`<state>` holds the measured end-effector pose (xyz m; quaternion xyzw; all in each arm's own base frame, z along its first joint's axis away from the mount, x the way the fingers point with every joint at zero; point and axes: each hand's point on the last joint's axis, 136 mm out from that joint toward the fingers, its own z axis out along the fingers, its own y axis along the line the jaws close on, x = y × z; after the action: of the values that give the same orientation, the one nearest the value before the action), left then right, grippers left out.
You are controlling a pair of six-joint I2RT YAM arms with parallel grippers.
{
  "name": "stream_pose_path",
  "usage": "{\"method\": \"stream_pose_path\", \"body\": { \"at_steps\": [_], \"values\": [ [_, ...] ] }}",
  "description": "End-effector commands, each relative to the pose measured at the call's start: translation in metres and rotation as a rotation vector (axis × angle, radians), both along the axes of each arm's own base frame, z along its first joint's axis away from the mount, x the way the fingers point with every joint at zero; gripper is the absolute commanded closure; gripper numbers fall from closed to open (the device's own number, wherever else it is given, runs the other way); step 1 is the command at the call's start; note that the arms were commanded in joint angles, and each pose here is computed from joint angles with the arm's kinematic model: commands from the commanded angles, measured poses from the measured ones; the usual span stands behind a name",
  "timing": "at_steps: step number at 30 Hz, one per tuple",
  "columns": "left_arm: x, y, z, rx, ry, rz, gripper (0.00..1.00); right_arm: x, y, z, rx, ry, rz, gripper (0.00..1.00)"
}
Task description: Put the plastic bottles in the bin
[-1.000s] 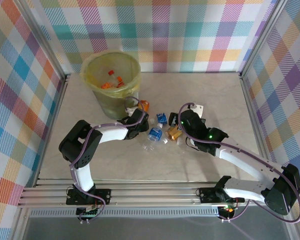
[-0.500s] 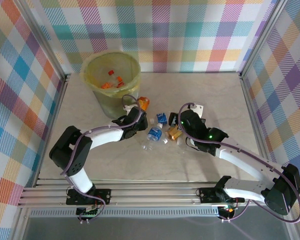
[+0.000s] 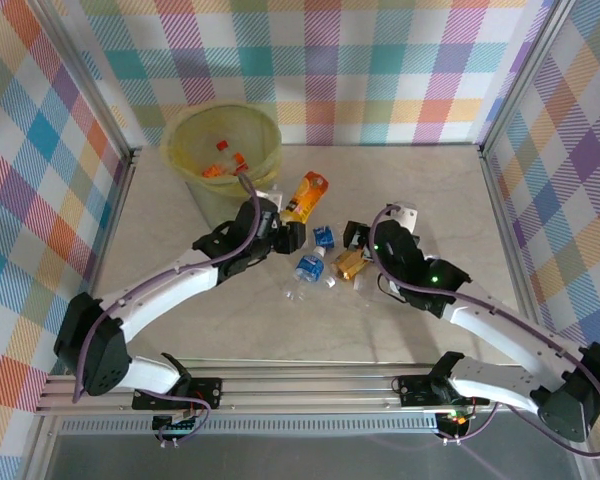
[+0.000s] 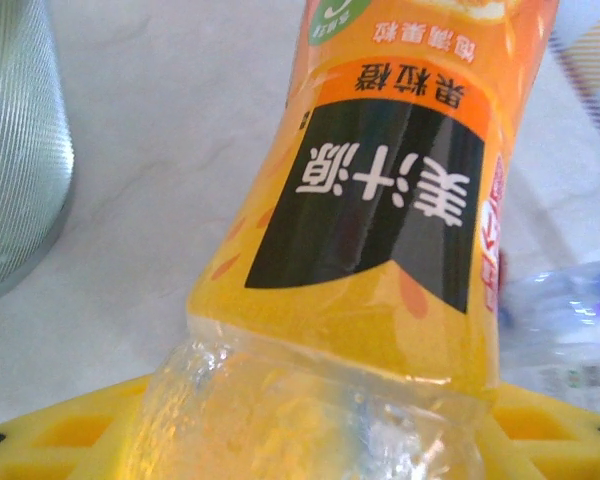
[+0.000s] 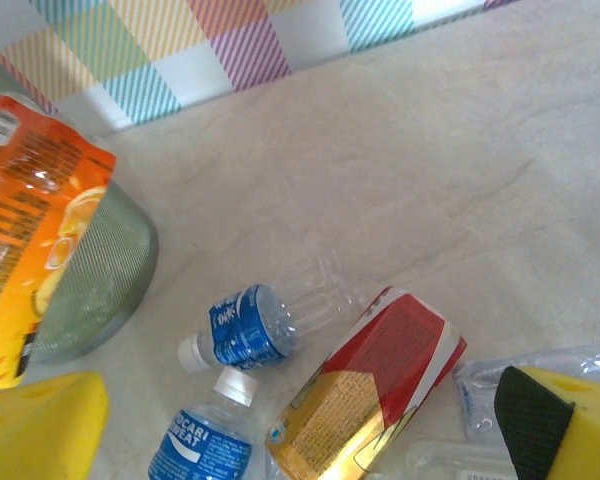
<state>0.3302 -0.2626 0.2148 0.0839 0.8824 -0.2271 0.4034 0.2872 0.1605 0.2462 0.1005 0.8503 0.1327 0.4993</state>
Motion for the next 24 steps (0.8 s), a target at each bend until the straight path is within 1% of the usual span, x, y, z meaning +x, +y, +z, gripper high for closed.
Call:
{"method": "stream_pose_path", "body": {
  "at_steps": [1,3,6,10,15,19,24],
  "values": [
    [-0.017,-0.009,0.054,-0.016,-0.072,-0.13,0.65,-0.004,-0.015,0.003,-0.02,-0.026,-0.029,0.0],
    [-0.019,-0.006,0.073,0.0,-0.098,-0.139,0.65,-0.006,-0.017,0.003,-0.007,-0.031,-0.032,0.0],
    [-0.016,0.007,0.099,0.052,-0.155,-0.107,0.65,-0.009,-0.02,0.002,0.007,-0.033,-0.039,0.0],
    [-0.006,0.031,0.129,0.16,-0.241,-0.036,0.64,-0.01,-0.021,0.0,0.011,-0.032,-0.042,0.0],
    [0.013,0.061,0.166,0.303,-0.351,0.004,0.64,-0.009,-0.021,0.001,0.014,-0.032,-0.044,0.0],
    [0.037,0.095,0.179,0.41,-0.367,0.035,0.64,-0.009,-0.02,0.0,0.015,-0.029,-0.04,0.0],
    [0.071,0.136,0.182,0.459,-0.338,0.049,0.65,-0.009,-0.018,0.0,0.019,-0.026,-0.038,0.0]
  ]
}}
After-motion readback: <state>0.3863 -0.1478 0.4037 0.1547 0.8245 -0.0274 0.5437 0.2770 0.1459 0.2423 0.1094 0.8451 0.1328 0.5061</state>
